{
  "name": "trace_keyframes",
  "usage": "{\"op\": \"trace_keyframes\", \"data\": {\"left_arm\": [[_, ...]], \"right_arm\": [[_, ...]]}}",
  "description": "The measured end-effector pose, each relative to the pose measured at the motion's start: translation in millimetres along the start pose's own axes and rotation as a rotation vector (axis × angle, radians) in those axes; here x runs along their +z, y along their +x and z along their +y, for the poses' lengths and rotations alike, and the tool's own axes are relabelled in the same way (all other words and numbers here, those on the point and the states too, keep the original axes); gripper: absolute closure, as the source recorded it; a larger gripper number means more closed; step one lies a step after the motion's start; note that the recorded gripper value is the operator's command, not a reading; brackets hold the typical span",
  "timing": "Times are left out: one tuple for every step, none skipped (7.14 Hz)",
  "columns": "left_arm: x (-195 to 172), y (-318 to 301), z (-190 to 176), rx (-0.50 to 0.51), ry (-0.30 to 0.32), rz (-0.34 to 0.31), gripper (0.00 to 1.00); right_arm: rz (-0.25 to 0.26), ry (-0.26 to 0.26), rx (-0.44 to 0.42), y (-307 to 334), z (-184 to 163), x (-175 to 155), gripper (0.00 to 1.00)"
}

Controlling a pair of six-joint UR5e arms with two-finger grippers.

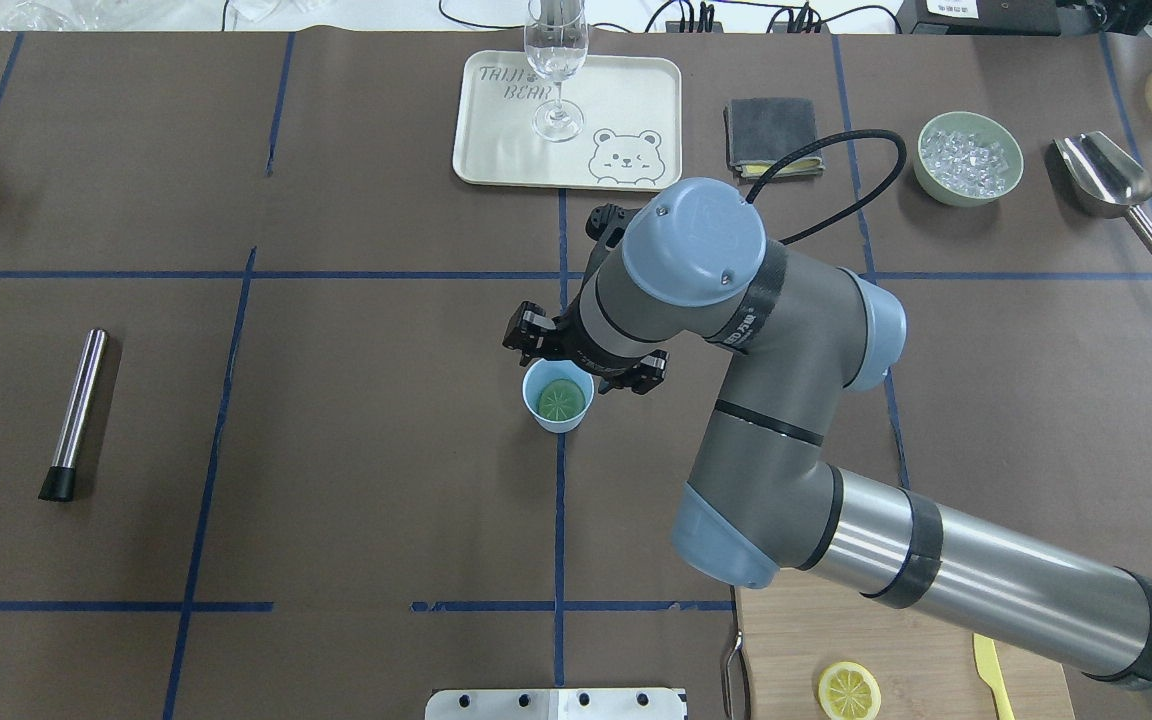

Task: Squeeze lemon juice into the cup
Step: 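Raise the right gripper from the cup while the left gripper reaches for the muddler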

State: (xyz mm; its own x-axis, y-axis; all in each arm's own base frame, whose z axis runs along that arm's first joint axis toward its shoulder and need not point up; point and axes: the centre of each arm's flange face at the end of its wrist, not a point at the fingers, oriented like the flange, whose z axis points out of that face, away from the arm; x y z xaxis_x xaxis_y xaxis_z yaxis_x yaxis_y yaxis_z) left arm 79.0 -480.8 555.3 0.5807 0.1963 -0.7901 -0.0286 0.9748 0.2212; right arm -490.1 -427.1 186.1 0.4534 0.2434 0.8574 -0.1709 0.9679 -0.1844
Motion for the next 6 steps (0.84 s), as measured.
{"op": "trace_keyframes", "data": {"left_arm": [[34.5,25.6,-7.4,-0.044,-0.012,-0.040,0.03],[61.2,36.9,-12.3,-0.070,-0.027,-0.072,0.03],[80.6,42.4,-15.3,-0.080,-0.049,-0.087,0.03],[96.8,47.4,-15.5,-0.086,-0.072,-0.094,0.04],[112.7,54.4,-15.8,-0.102,-0.095,-0.097,0.04],[130.7,63.6,-15.5,-0.117,-0.121,-0.098,0.07]], "right_arm": [[0.001,0.000,-0.028,28.9,-8.9,-16.4,0.00],[0.008,0.001,-0.042,54.0,-14.9,-27.7,0.00],[0.015,0.003,-0.046,69.7,-17.6,-33.3,0.00],[0.020,0.005,-0.047,78.4,-18.7,-35.3,0.00],[0.025,0.005,-0.046,83.0,-18.9,-35.4,0.00],[0.028,0.006,-0.045,85.2,-19.3,-34.9,0.00]]}}
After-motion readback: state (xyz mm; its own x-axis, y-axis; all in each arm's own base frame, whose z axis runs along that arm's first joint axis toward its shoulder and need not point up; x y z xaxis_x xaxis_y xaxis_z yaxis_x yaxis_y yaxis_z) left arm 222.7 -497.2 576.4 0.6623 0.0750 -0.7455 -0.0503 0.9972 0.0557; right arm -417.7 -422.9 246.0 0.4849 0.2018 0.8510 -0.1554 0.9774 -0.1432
